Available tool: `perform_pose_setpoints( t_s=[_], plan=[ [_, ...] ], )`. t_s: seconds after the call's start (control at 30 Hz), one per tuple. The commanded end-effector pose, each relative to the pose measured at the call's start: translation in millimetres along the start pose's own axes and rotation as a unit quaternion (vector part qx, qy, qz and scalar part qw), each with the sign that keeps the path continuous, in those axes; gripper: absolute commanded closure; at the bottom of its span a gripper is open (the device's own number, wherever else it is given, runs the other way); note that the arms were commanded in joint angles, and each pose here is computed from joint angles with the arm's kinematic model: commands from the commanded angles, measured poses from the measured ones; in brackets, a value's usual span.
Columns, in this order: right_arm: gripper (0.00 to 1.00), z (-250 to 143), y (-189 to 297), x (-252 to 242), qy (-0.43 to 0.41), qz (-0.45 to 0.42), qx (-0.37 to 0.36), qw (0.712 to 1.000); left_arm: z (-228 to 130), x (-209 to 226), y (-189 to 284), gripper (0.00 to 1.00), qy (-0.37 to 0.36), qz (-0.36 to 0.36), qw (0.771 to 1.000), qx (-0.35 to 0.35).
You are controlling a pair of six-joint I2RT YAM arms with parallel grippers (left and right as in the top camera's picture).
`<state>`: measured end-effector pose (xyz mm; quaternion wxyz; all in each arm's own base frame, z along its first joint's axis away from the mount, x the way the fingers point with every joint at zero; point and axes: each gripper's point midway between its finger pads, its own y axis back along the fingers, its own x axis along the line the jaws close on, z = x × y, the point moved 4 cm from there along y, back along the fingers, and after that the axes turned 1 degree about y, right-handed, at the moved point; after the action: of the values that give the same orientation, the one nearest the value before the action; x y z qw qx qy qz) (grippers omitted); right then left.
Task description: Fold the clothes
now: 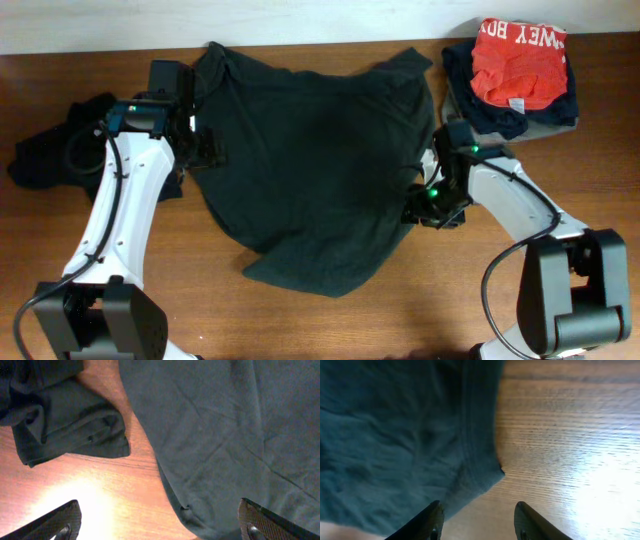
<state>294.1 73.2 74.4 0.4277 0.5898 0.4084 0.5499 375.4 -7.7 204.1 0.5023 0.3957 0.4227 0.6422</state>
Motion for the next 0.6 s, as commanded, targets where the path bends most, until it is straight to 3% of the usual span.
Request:
perform_pose_setpoints(
  t_s=[0.0,0.2,0.57],
  plan=[
    [0.50,-6.0,-7.7,4.3,-0.015,0.009,-0.003,1.000,4.1,2.1,0.5,0.01,0.009,0.004,1.000,-0.011],
    [0.50,-2.6,-21.7,6.8,-0.014,-0.022,-0.029,0.999,4.8,1.9,0.5,0.01,0.009,0.004,1.000,-0.013],
    [0.60,-6.0,-35.4,-5.1,-0.053,-0.108,-0.029,0.992,4.5,1.9,0.5,0.01,0.009,0.003,1.000,-0.012]
  ],
)
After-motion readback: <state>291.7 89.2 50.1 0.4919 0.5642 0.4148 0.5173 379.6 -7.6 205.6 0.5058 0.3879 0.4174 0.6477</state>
